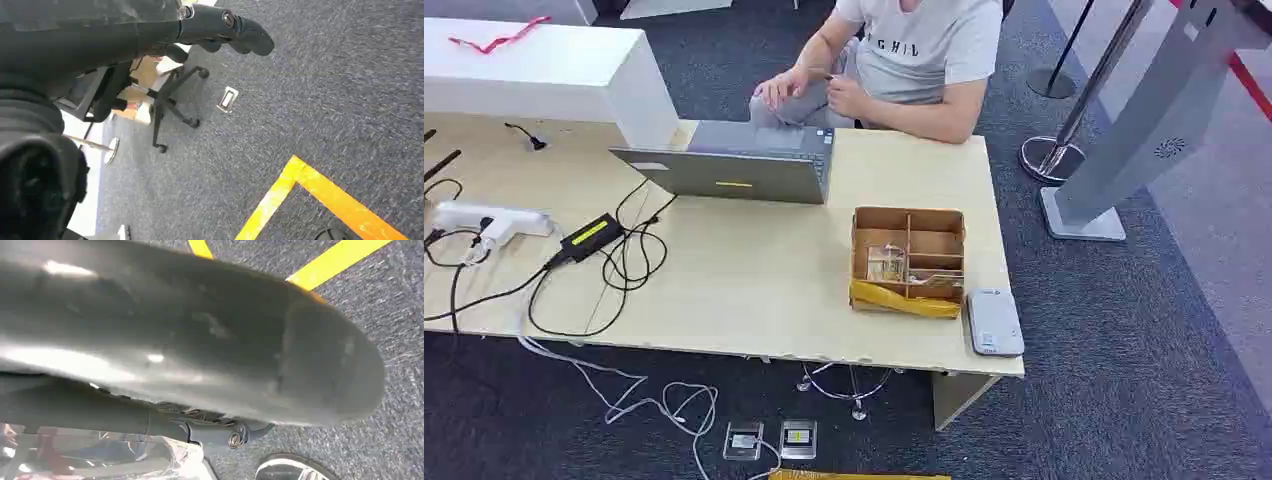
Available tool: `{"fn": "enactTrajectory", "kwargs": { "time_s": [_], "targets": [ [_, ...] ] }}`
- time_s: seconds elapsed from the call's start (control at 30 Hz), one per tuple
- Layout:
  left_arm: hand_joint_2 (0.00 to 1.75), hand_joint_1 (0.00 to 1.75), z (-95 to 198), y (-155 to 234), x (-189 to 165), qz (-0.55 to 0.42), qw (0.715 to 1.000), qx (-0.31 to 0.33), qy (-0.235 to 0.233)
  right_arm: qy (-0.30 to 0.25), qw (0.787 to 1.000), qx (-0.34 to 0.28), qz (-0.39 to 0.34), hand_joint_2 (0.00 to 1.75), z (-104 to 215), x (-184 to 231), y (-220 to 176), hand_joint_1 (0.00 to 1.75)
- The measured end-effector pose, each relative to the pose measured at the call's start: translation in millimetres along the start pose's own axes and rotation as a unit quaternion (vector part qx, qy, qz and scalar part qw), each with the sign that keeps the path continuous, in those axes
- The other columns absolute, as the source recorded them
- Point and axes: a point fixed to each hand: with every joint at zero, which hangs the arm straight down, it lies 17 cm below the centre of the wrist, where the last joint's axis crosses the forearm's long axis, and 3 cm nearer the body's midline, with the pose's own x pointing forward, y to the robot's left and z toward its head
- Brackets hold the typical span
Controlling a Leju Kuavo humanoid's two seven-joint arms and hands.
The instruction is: Pass the card to the sensor for recognition and then transmit it.
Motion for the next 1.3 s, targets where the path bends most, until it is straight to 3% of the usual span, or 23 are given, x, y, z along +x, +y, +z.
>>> {"fn": "enactTrajectory", "kwargs": {
  "time_s": [0.27, 0.57, 0.83, 1.07, 1.3],
  "targets": [
    [0.0, 0.0, 0, 1, -7, -0.001, 1.0, 0.002, 0.02, 0.014, 1.0, -0.005, -0.027, 0.0, -6, 0, -15, 0.0],
    [0.0, 0.0, 1, -1, -17, 0.027, 0.998, -0.004, 0.052, -0.026, 0.997, -0.019, -0.073, 0.0, -15, 24, -40, 0.0],
    [0.0, 0.0, 1, -4, -7, 0.045, 0.999, -0.009, 0.024, -0.112, 0.978, -0.054, -0.166, 0.0, -25, 72, -106, 0.0],
    [0.0, 0.0, 1, -4, -7, 0.052, 0.998, -0.01, 0.023, -0.162, 0.961, -0.096, -0.204, 0.0, -26, 120, -169, 0.0],
    [0.0, 0.0, 3, -10, -11, 0.06, 0.997, -0.021, 0.035, -0.237, 0.934, -0.138, -0.228, 0.0, -6, 206, -252, 0.0]
  ]
}}
